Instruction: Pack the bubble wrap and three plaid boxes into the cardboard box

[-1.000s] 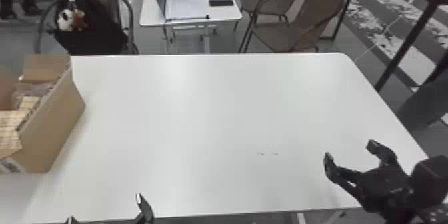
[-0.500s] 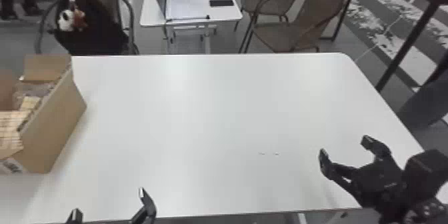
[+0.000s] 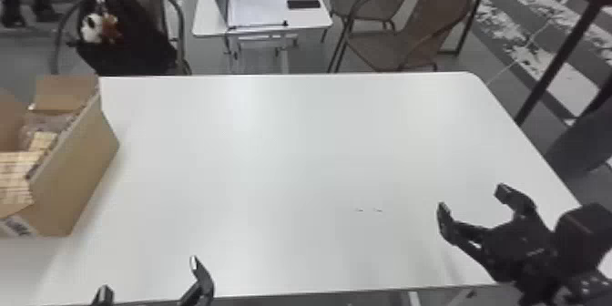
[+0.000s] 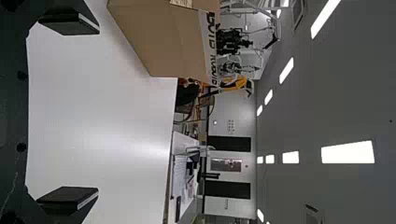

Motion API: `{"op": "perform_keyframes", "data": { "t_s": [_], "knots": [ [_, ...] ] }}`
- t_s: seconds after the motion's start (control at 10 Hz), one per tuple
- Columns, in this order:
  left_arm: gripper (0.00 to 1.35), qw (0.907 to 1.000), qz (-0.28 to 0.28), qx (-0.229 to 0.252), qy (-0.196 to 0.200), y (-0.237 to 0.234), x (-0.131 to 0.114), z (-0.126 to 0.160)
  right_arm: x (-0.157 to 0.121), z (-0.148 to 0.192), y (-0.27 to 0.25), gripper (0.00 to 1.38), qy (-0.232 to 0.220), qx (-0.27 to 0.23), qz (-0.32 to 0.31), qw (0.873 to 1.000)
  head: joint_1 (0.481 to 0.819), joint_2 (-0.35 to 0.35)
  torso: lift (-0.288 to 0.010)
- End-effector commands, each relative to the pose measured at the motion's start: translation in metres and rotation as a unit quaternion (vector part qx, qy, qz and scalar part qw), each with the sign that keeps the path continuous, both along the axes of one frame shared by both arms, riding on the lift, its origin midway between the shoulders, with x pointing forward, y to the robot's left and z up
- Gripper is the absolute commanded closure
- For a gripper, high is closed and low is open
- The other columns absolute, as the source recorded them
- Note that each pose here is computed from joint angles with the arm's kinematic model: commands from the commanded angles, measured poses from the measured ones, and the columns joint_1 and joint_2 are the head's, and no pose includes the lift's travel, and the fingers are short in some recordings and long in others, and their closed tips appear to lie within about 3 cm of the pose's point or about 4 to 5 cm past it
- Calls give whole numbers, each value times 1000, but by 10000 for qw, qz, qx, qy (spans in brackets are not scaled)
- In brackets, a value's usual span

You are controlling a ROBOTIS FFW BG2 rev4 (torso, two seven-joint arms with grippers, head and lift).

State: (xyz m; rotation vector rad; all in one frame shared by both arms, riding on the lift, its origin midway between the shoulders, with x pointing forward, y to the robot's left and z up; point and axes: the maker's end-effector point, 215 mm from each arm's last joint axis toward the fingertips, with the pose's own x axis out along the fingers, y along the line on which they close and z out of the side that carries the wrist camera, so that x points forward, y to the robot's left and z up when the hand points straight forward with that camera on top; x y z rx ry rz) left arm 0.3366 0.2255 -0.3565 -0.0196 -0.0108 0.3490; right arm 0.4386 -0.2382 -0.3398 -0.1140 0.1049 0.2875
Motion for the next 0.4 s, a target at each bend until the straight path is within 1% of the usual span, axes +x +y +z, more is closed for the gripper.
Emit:
{"op": "perform_keyframes", "data": {
  "t_s": [0.0, 0.3],
  "knots": [
    [88, 10000, 9, 6, -1, 0, 0, 0, 0, -1, 0, 194, 11, -6, -5, 10000, 695, -19, -174],
    [88, 10000, 12, -7, -23, 0, -1, 0, -1, -1, 0, 194, 5, -17, -12, 10000, 695, -18, -174]
  ]
}}
